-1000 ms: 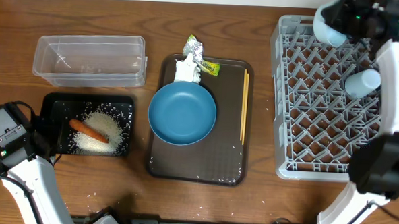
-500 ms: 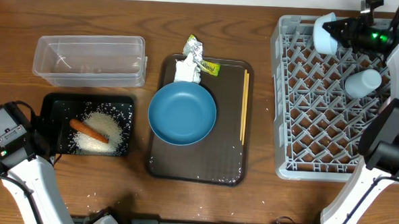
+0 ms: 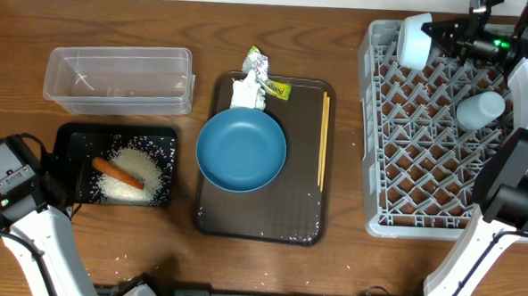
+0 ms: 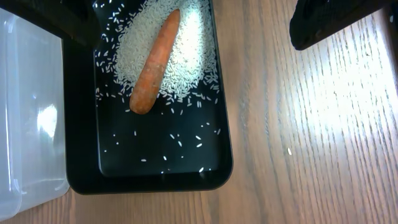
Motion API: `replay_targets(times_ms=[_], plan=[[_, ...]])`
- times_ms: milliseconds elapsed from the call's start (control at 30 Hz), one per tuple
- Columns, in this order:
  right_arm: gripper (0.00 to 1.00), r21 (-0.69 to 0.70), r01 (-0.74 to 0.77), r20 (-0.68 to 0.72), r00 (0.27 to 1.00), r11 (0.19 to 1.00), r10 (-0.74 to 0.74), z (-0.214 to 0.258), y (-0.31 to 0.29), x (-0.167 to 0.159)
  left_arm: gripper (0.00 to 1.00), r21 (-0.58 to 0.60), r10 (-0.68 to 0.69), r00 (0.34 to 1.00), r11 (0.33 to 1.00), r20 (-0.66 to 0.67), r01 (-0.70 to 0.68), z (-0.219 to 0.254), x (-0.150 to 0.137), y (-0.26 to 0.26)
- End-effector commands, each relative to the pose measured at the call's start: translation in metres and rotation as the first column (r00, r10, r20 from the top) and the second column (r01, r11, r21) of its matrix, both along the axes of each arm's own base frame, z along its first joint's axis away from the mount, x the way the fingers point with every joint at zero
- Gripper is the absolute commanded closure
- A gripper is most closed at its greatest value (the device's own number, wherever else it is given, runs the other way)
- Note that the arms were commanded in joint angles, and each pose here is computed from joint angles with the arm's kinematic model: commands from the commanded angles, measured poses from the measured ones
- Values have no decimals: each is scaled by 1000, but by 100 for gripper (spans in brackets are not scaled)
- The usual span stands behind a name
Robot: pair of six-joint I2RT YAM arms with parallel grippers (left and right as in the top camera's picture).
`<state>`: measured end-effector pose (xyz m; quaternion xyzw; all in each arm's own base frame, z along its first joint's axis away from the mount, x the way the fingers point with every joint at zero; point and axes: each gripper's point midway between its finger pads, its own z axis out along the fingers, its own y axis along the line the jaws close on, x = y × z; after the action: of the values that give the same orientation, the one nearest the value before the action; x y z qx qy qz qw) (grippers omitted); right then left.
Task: Sort waste into correct bins and load items into the dishwasher rack
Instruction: 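Carry the light-blue bowl into the dish rack and release it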
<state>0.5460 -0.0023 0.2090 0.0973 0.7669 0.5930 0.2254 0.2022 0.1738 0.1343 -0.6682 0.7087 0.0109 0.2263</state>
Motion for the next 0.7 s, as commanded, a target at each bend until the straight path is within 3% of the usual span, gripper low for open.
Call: replay_targets(times_ms=[0, 400, 533, 667], plan=[[99, -24, 49, -74, 996, 998, -51, -18, -9, 3, 2, 13, 5, 1000, 1000, 8, -5, 6, 2, 4], [98, -92, 201, -151, 965, 975, -214, -37, -71, -2, 2, 13, 5, 1000, 1000, 8, -5, 6, 2, 4], [88, -105, 229, -176, 954, 968, -245, -42, -85, -7, 2, 13, 5, 1000, 1000, 8, -5, 6, 2, 4], [87, -133, 255, -204, 939, 958, -278, -49, -98, -13, 2, 13, 5, 1000, 1000, 8, -5, 6, 2, 4]])
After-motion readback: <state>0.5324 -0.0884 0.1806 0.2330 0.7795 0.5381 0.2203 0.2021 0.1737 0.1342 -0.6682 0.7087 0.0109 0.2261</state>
